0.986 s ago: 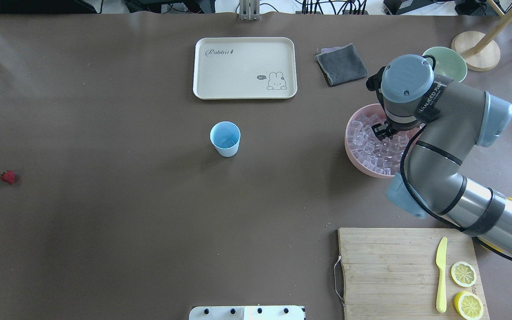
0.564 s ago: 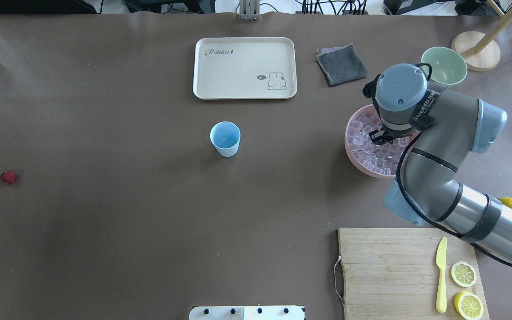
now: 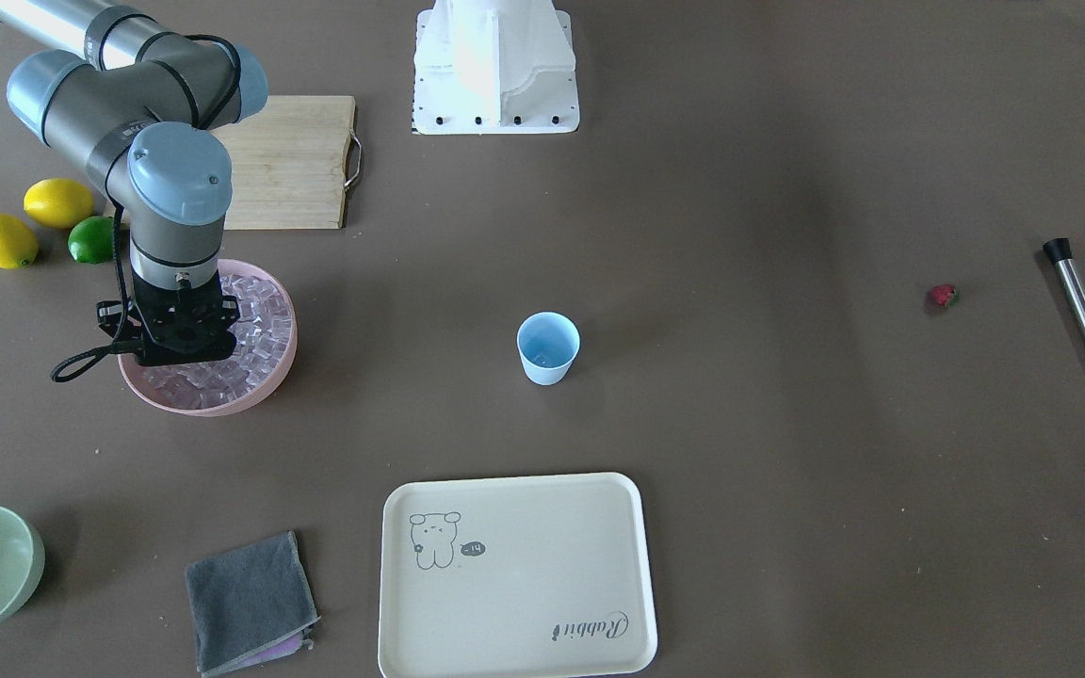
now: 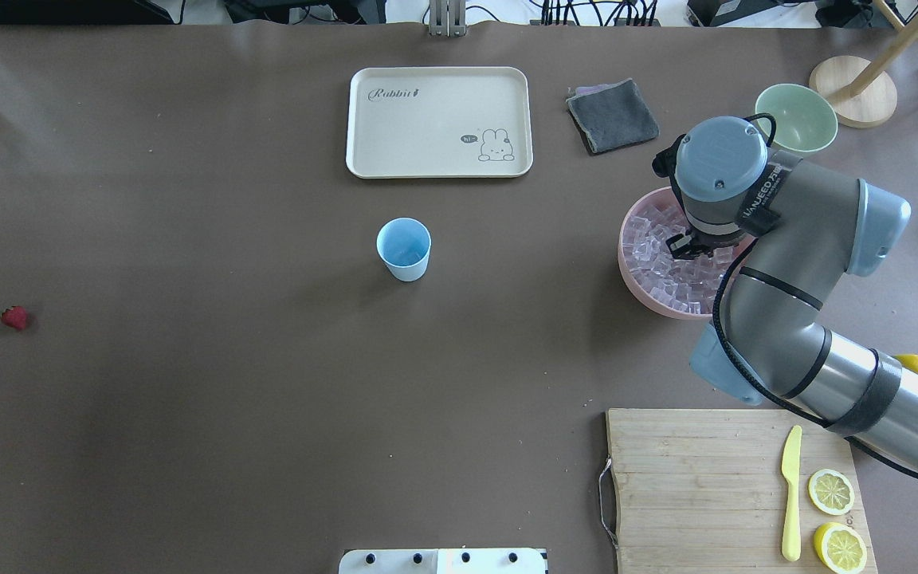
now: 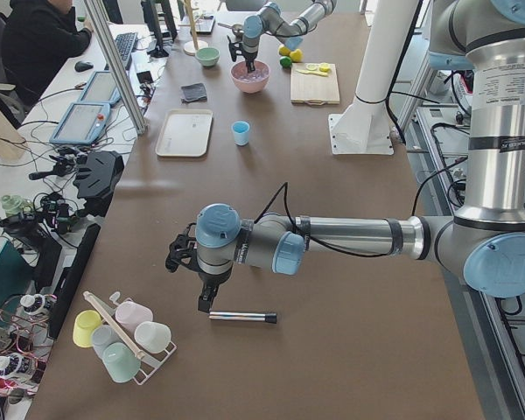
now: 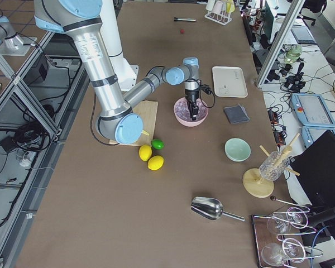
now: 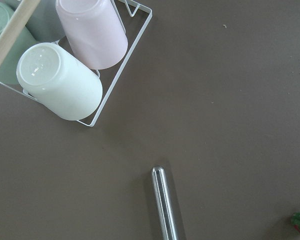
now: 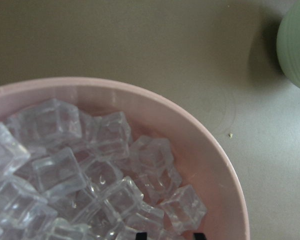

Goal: Mash ice and strawberries in cup

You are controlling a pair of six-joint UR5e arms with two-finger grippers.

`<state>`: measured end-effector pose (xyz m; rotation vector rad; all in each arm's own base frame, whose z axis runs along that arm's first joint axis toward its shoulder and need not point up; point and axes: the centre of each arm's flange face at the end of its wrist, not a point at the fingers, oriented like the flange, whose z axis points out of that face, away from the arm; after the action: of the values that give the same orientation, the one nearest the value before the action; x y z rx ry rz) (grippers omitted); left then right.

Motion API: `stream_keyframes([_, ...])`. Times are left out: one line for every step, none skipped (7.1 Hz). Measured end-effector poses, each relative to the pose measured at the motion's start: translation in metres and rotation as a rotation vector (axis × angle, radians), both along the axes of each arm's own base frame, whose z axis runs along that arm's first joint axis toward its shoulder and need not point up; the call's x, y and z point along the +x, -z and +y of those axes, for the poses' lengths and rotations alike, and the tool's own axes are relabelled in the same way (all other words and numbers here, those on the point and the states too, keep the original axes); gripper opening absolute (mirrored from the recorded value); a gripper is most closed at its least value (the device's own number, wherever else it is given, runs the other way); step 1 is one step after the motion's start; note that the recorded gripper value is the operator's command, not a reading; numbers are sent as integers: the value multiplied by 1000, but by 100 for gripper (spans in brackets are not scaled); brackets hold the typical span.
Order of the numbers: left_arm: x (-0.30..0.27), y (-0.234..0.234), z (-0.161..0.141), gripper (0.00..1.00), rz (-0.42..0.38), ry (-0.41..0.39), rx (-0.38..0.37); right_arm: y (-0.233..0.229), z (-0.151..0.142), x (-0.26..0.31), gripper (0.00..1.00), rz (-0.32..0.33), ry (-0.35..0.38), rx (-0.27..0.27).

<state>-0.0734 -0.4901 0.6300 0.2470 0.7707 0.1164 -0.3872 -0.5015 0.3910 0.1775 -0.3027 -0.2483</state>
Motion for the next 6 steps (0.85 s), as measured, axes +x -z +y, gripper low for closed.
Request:
stream_keyframes([0,0,0,99,0,0,-1,0,-1,1,27,2,3,1])
stream_keyframes([0,-1,-1,99,0,0,-1,0,0,1,16,3,4,2])
stream_keyframes([0,-1,-1,99,0,-1,-1,0,0,1,12,4,5,1])
stream_keyframes([0,0,-2,99,0,-1,0,3,-1,2,13,0,4,4])
stream_keyframes([0,0,-2,99,0,0,0,6,-3,4,36,-5,4,6])
stream_keyframes([0,0,-2,99,0,0,0,7,-4,6,67,-6,5,8])
